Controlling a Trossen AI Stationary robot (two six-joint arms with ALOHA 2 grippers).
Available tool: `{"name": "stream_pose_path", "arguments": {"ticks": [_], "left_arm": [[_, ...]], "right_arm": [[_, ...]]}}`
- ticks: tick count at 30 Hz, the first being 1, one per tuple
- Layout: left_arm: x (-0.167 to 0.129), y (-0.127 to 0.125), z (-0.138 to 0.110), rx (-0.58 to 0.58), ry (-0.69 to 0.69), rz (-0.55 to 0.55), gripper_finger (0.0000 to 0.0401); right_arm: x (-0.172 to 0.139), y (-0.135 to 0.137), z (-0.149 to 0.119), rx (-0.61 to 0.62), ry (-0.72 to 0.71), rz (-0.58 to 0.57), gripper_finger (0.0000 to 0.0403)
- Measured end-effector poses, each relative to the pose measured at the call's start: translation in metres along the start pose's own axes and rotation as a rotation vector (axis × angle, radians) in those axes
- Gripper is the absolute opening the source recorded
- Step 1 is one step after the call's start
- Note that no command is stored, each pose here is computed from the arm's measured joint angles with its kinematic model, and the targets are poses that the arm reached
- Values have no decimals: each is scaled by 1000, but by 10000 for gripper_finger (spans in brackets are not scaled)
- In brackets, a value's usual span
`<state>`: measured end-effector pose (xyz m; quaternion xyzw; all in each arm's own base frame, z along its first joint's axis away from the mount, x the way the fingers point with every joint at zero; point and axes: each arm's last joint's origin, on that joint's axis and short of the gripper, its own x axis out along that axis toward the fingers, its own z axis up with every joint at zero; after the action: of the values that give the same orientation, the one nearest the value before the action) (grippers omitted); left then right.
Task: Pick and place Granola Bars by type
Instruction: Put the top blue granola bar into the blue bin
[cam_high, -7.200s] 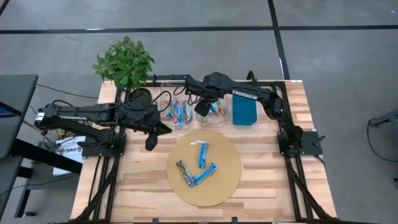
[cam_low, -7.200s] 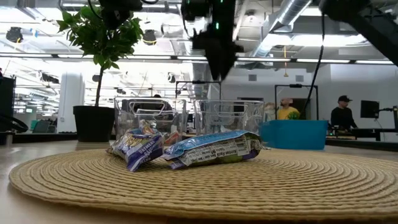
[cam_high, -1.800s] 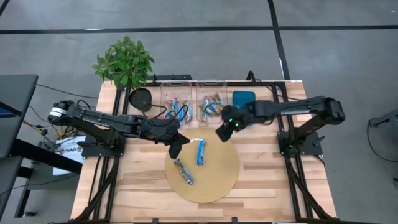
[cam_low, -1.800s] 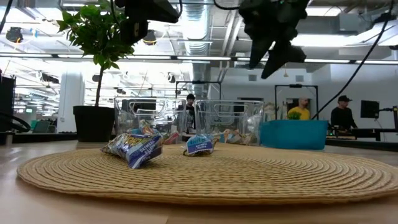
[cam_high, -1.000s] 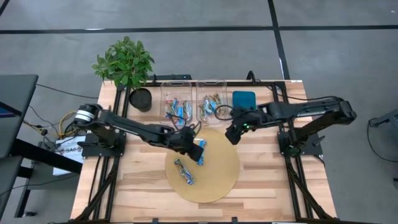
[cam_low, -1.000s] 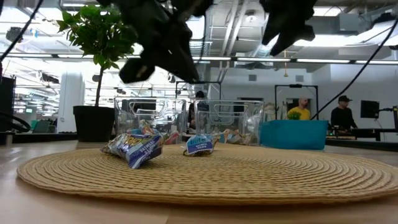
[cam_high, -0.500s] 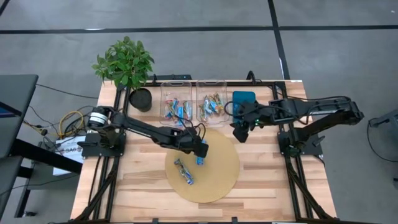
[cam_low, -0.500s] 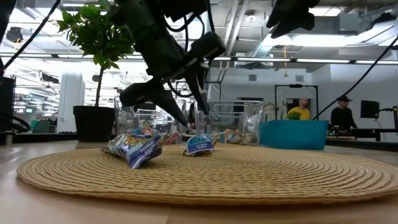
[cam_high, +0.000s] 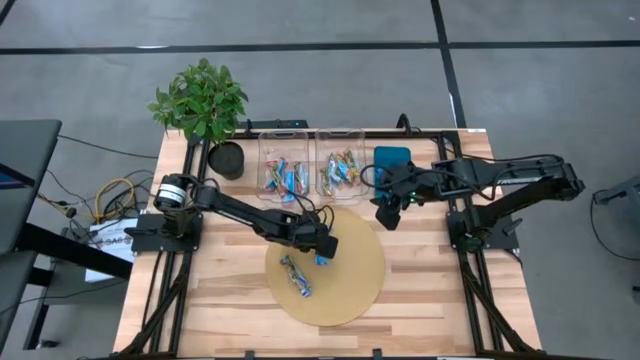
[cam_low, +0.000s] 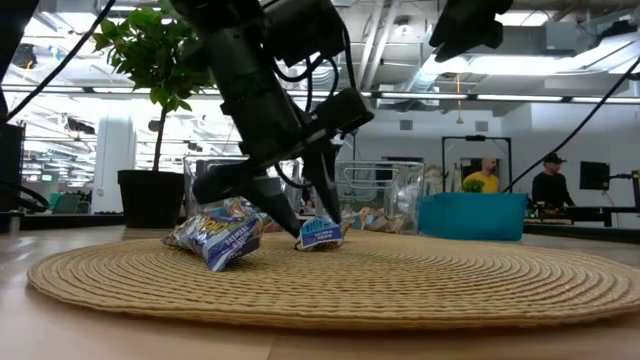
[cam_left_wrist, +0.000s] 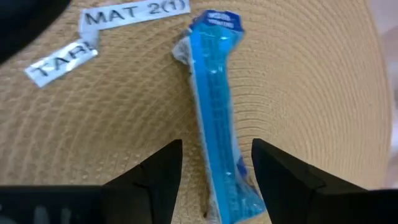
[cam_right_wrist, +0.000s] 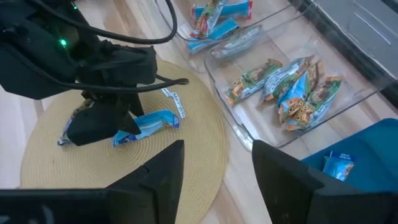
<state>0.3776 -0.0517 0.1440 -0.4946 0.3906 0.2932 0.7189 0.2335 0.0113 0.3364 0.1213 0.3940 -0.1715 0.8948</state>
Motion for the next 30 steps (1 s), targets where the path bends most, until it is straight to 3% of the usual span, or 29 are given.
{"name": "stream_pose_path", "arguments": {"ticks": [4,13,21,30], "left_arm": [[0,0,-1,-2,19,-7,156],[2,0,-1,9,36,-10,19],[-5,-9,3,2,-30,-81,27],[-70,-44,26,90,-302,-201,14]], "right_arm": [[0,0,0,-22,0,0,175],[0,0,0,-23,0,-1,168],[2,-8,3,4,4,-29,165],[3,-25,1,14,62,-80,166]]}}
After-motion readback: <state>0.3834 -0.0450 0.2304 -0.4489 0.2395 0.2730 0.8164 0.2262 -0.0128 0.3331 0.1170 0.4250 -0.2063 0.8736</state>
